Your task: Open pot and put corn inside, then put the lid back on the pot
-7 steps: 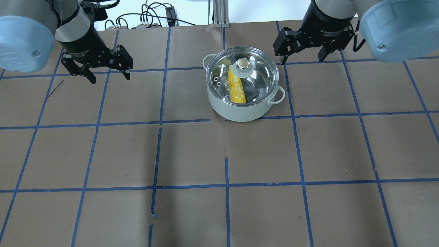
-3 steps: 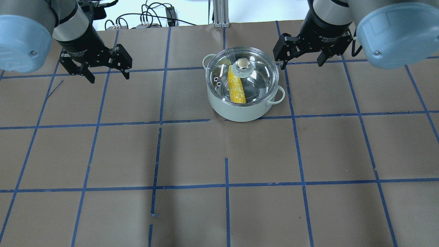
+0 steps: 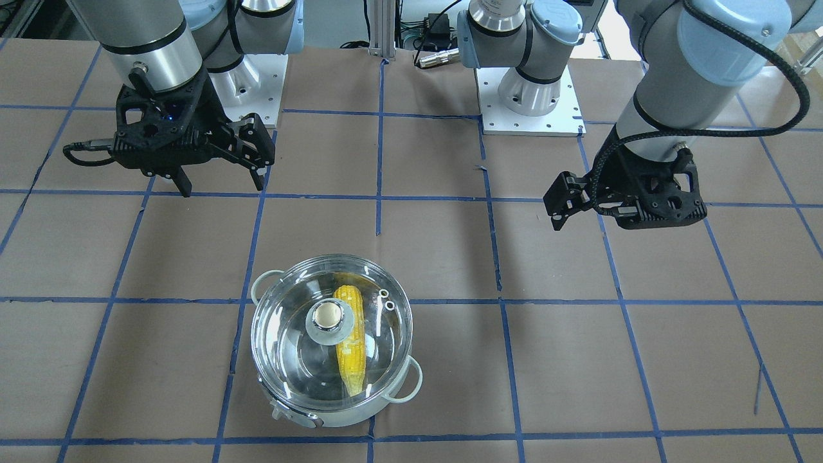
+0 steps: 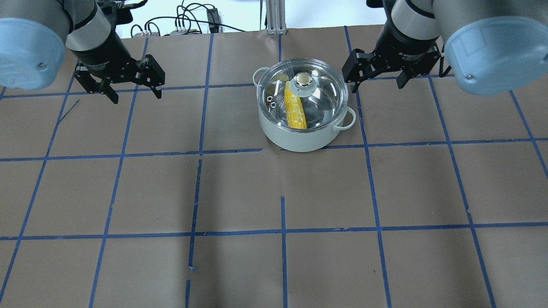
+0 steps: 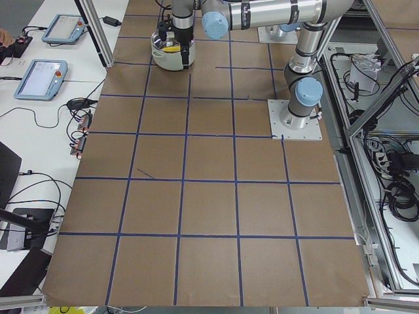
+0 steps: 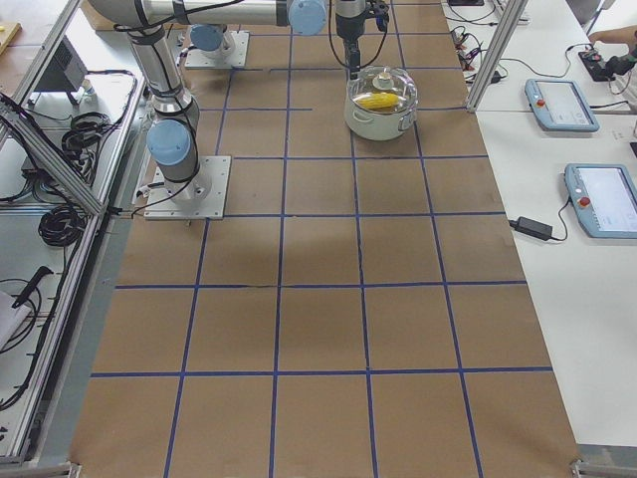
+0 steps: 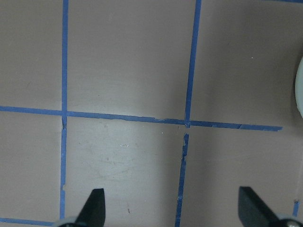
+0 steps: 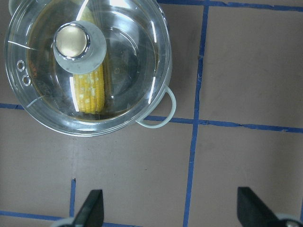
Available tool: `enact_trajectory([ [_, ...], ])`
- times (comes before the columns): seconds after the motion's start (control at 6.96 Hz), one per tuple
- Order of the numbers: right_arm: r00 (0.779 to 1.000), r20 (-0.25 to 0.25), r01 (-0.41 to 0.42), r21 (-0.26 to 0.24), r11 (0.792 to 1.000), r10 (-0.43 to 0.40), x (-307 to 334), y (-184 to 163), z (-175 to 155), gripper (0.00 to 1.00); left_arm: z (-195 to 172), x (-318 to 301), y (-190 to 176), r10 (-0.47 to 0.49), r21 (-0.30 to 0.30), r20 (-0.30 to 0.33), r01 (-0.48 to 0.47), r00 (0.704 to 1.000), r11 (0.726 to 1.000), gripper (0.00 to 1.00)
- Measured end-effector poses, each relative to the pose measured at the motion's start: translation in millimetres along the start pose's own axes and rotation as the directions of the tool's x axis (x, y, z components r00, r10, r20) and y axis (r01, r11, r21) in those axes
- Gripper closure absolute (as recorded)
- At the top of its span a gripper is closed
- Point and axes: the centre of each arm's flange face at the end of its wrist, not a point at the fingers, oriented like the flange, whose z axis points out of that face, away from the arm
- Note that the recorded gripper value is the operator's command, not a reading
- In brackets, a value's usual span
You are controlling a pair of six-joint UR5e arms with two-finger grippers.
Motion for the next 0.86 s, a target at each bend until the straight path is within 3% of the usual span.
enact_trajectory([
  [0.43, 1.0, -0.007, -0.001, 0.037, 0.999, 0.001, 0.1, -6.0, -25.7, 0.0, 1.9, -0.2, -1.3, 0.0, -0.003, 0.0, 0.0, 1.0, 1.0, 0.0],
  [0.86, 1.0, -0.007, -0.002, 0.034, 0.999, 0.002, -0.2, -7.0, -33.9, 0.0, -6.1, -0.2, -4.9, 0.0, 0.014, 0.0, 0.0, 1.0, 1.0, 0.0],
])
